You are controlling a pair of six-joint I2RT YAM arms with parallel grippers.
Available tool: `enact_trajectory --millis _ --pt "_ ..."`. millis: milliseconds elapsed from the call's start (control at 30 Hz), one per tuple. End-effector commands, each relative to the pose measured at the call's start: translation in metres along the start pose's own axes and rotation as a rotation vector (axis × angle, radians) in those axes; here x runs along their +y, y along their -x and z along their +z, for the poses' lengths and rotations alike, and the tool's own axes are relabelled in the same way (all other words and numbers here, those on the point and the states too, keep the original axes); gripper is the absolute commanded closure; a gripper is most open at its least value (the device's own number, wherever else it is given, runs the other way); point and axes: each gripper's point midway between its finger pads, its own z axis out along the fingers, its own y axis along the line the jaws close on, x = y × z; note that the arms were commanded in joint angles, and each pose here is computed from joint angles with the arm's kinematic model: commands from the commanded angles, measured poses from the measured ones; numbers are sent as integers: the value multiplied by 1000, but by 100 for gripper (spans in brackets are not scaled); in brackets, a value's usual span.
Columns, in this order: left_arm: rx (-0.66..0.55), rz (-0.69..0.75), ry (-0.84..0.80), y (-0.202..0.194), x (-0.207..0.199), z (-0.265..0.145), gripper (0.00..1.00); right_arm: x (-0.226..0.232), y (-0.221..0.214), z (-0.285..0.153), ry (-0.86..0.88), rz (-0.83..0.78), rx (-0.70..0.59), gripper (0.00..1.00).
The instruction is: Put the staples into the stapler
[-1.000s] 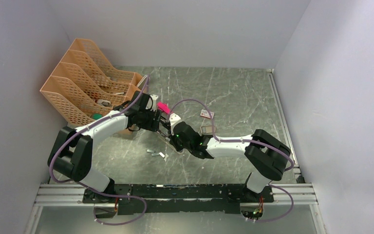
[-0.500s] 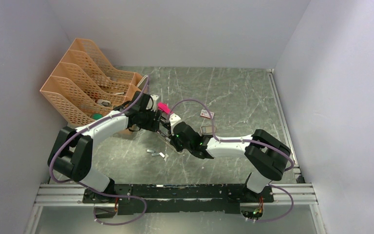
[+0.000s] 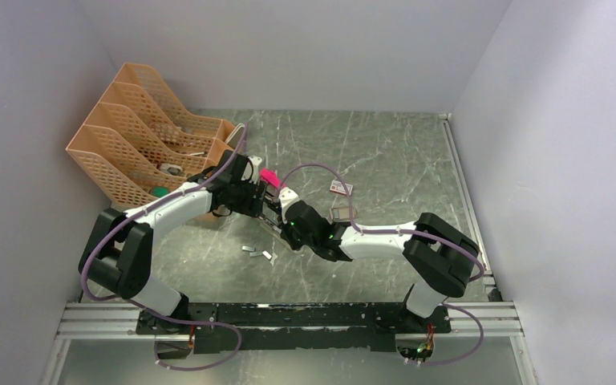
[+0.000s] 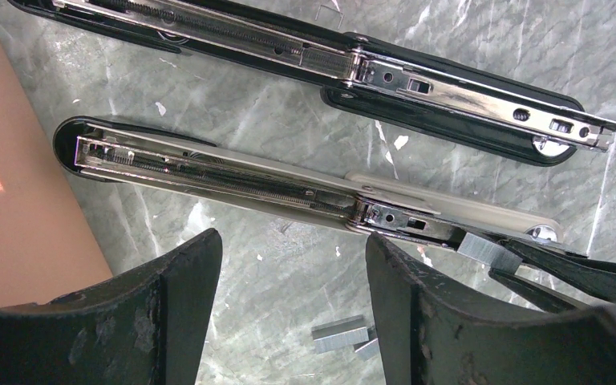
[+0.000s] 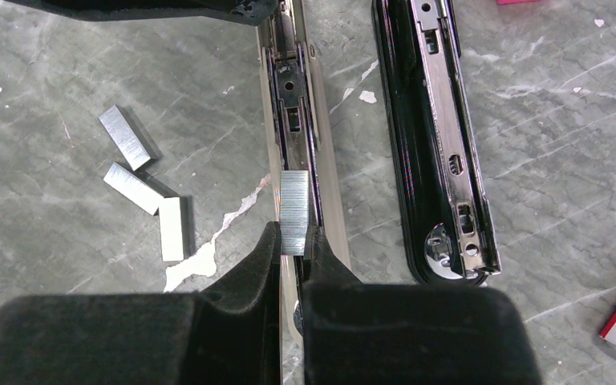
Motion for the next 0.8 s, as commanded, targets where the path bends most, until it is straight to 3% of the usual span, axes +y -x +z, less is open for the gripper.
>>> enact_trajectory --millis 0,767 --pt "-8 23 14 -1 1 1 29 -6 -27 -8 -19 -17 93 98" --pt "-10 26 12 0 0 1 29 -5 -18 -13 -10 -8 61 77"
